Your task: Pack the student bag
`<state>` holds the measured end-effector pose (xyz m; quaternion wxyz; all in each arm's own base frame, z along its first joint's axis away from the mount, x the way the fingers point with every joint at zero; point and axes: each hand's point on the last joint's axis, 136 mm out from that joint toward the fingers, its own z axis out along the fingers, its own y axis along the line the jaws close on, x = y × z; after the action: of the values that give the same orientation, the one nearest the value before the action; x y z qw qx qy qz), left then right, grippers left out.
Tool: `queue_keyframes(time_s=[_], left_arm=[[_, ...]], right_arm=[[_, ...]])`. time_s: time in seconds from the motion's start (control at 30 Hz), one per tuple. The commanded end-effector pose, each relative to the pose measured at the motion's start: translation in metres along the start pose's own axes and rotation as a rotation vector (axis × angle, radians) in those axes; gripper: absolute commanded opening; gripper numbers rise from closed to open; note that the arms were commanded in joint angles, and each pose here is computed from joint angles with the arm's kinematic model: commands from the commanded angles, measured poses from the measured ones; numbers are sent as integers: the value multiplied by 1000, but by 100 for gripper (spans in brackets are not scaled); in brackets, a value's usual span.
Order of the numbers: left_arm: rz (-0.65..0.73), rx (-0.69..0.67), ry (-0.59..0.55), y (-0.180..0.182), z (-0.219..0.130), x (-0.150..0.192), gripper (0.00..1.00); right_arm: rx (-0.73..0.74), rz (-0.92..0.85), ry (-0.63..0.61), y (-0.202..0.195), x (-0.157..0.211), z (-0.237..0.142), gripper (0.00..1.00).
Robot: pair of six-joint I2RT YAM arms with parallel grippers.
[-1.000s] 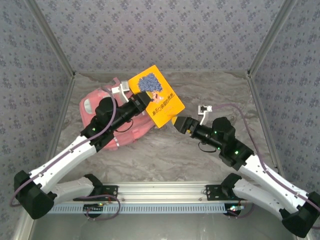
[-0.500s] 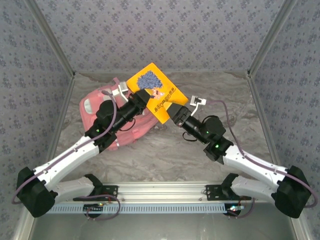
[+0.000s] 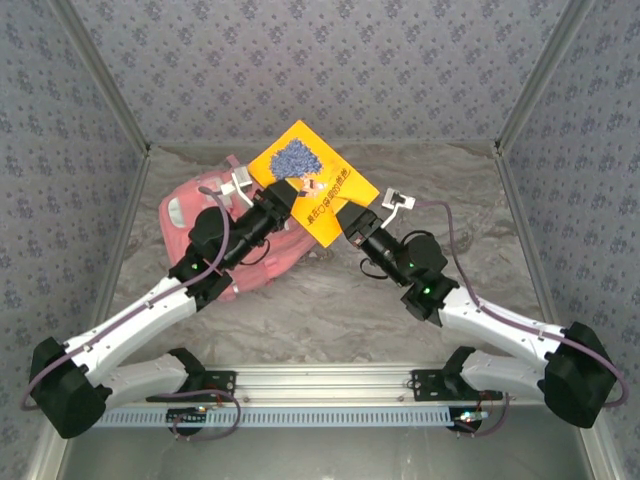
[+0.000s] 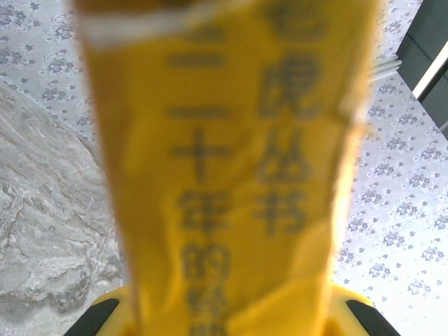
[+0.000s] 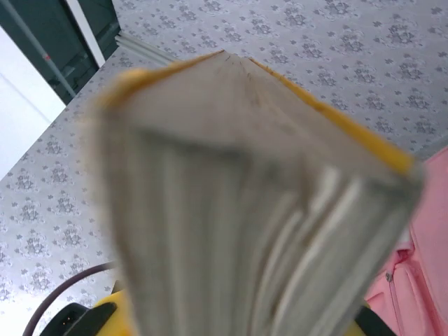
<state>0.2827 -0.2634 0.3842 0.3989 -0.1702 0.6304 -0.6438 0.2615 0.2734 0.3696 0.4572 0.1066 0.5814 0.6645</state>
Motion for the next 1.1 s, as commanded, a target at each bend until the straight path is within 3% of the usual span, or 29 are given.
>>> queue_keyframes(time_s=[0.0,0.07,0.23,0.37,0.47,0.57,0.67,0.83,1.07], left_arm=[[13,69,-7,-20,-9,-1,0],[19,25,-10,-10,-10,-1,4],[166,-149,21,18,-19,-1,45],[291,-358,27,52,-33,-16,60],[352,-554,60,87,-38,-34,60],[366,-736,132,130,-37,-50,51],[344,-764,184,158,-23,-63,41],[276,-801,269,195,3,-83,42],[268,-769,347,212,44,-89,42]], right_arm=[[-44,-39,-94,23,-24,-4,7],[-35,-50,-90,20,-23,-7,0],[40,-115,-99,6,-34,-27,0],[247,-190,-99,-29,-50,-62,0],[424,-246,-98,-56,-61,-96,0],[498,-270,-90,-69,-67,-120,0],[533,-281,-67,-78,-67,-136,0],[577,-303,-27,-86,-67,-151,0],[589,-320,0,-88,-69,-155,0]])
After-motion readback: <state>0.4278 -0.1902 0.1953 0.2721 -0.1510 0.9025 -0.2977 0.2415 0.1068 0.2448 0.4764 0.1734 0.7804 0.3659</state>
